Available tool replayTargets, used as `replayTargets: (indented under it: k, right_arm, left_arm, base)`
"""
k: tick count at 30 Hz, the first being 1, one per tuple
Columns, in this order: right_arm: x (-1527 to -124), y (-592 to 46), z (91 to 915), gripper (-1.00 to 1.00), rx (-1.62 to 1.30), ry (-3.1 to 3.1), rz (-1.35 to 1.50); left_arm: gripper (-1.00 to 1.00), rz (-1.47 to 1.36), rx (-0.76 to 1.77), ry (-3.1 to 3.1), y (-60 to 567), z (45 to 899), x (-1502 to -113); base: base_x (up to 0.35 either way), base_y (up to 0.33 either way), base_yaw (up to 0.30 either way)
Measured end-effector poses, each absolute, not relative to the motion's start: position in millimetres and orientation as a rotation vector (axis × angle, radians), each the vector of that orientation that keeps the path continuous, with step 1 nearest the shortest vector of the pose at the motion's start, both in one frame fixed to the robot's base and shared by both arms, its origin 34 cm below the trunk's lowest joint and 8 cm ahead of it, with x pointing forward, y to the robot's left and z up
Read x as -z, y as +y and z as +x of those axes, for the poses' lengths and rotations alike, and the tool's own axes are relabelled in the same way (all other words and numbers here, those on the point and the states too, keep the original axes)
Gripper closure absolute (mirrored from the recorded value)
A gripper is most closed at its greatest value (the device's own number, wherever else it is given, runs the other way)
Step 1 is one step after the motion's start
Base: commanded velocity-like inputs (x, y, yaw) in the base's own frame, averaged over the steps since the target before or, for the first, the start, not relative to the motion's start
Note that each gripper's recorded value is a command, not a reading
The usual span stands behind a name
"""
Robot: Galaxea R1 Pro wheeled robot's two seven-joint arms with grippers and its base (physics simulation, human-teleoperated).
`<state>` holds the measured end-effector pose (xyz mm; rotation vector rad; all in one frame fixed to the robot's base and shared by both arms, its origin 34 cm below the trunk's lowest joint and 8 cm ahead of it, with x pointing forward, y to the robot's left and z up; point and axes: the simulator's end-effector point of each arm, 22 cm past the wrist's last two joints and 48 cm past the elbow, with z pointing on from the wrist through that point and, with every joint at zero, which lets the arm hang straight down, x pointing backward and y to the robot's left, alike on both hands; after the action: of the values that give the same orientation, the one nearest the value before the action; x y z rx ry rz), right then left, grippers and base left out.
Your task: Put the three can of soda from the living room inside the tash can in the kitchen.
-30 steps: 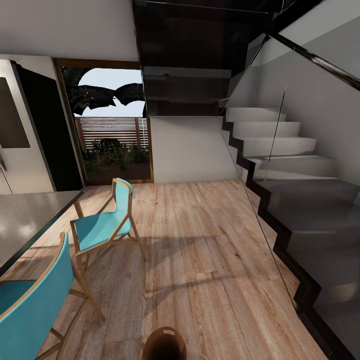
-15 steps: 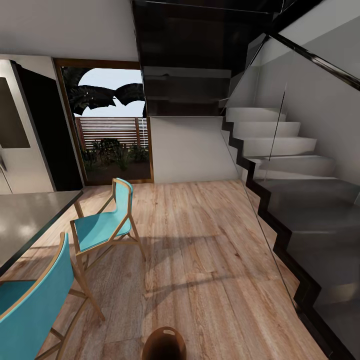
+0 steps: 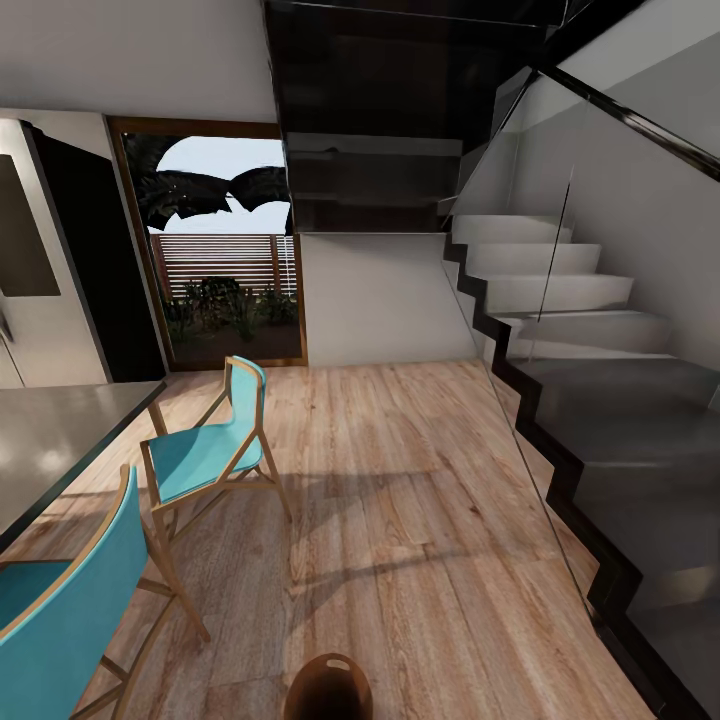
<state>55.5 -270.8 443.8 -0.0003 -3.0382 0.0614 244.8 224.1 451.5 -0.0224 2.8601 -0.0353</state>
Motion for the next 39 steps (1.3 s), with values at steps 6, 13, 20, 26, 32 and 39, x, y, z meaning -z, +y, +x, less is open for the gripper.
replayTargets:
  k: [6, 13, 20, 26, 32, 39]
  right_arm:
    - [-443.8, -270.8, 55.5, -1.00, -0.061, -3.038, 0.000]
    - [-443.8, -270.8, 55.5, -1.00, -0.061, -3.038, 0.000]
    - [-443.8, -270.8, 55.5, -1.00, -0.061, -3.038, 0.000]
    - [-443.8, -270.8, 55.5, -1.00, -0.061, -3.038, 0.000]
    - [-443.8, -270.8, 55.5, -1.00, -0.061, -3.038, 0.000]
    - [-443.8, -270.8, 55.5, -1.00, -0.061, -3.038, 0.000]
  left_arm:
    - [-1.00, -0.022, 0.035, 2.860, 224.1, 244.8, -451.5]
    - [-1.00, -0.022, 0.035, 2.860, 224.1, 244.8, -451.5]
    - [-1.00, -0.022, 0.035, 2.860, 224.1, 244.8, -451.5]
    - [-1.00, -0.022, 0.035, 2.860, 224.1, 244.8, -451.5]
    - [-1.00, -0.022, 0.035, 2.860, 224.1, 244.8, -451.5]
    - [-1.00, -0.022, 0.035, 2.860, 224.1, 244.8, -451.5]
  base:
    - [0.000, 0.000, 0.000]
    - [0.000, 0.000, 0.000]
    - [0.000, 0.000, 0.000]
    - [0.000, 0.000, 0.000]
    - [0.000, 0.000, 0.000]
    - [0.000, 0.000, 0.000]
